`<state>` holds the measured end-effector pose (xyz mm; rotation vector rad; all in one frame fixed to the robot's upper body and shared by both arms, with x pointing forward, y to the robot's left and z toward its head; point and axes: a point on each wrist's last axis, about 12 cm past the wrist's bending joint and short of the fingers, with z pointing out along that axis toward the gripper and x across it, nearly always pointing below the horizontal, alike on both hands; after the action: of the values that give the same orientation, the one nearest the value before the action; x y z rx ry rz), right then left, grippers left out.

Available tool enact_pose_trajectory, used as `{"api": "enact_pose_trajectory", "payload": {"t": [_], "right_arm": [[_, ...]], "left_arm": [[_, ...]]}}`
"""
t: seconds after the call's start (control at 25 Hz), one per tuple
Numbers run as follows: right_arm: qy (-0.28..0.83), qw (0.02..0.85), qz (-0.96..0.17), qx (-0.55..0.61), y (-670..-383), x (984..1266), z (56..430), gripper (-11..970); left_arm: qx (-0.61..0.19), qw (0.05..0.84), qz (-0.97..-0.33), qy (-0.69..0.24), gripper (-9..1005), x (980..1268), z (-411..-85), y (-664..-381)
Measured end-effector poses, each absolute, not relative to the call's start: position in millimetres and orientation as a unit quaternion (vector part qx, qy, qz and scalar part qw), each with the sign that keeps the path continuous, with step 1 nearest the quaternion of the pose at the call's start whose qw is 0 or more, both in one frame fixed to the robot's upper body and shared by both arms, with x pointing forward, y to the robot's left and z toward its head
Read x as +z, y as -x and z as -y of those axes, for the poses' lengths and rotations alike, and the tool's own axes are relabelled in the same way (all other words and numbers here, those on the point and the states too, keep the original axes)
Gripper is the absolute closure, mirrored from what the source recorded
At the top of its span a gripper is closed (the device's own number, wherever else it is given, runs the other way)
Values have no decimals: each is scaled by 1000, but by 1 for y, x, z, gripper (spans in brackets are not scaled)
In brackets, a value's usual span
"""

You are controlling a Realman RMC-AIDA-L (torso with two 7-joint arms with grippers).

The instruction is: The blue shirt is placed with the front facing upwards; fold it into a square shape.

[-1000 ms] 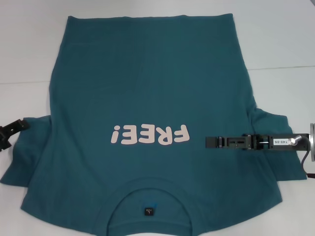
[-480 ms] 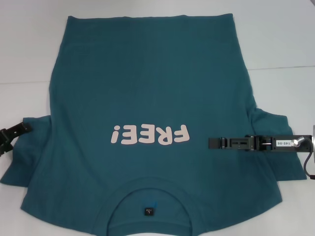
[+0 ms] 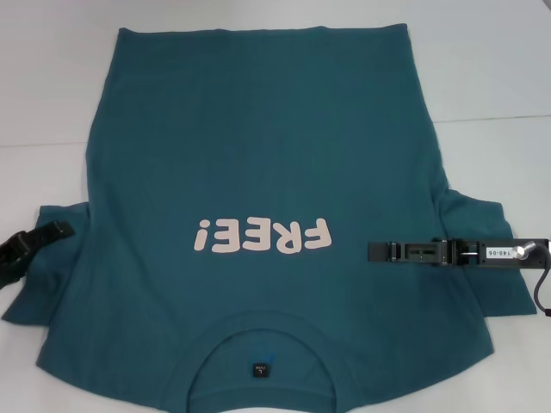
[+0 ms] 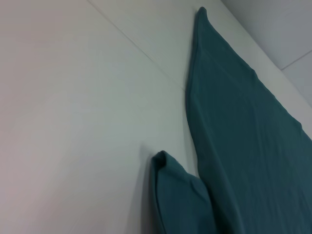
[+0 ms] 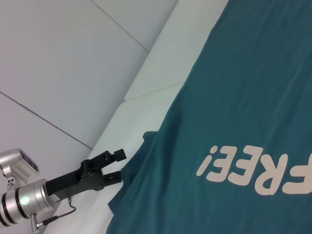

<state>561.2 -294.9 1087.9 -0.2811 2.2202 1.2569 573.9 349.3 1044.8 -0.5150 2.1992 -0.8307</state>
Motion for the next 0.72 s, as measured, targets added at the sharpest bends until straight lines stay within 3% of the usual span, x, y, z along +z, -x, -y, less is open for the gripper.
{"api": "enact_pose_trajectory", "payload": {"t": [0.48,0.72], "right_arm": [[92,289,-829,470,-558,1086,301,45],[88,292,-828,470,-558,1086,303,45]], "left_arm": [[-328,349,-852,212,88,1050,-350,-579],[-321,340,-857,214,312,1051,-352,-580]]}}
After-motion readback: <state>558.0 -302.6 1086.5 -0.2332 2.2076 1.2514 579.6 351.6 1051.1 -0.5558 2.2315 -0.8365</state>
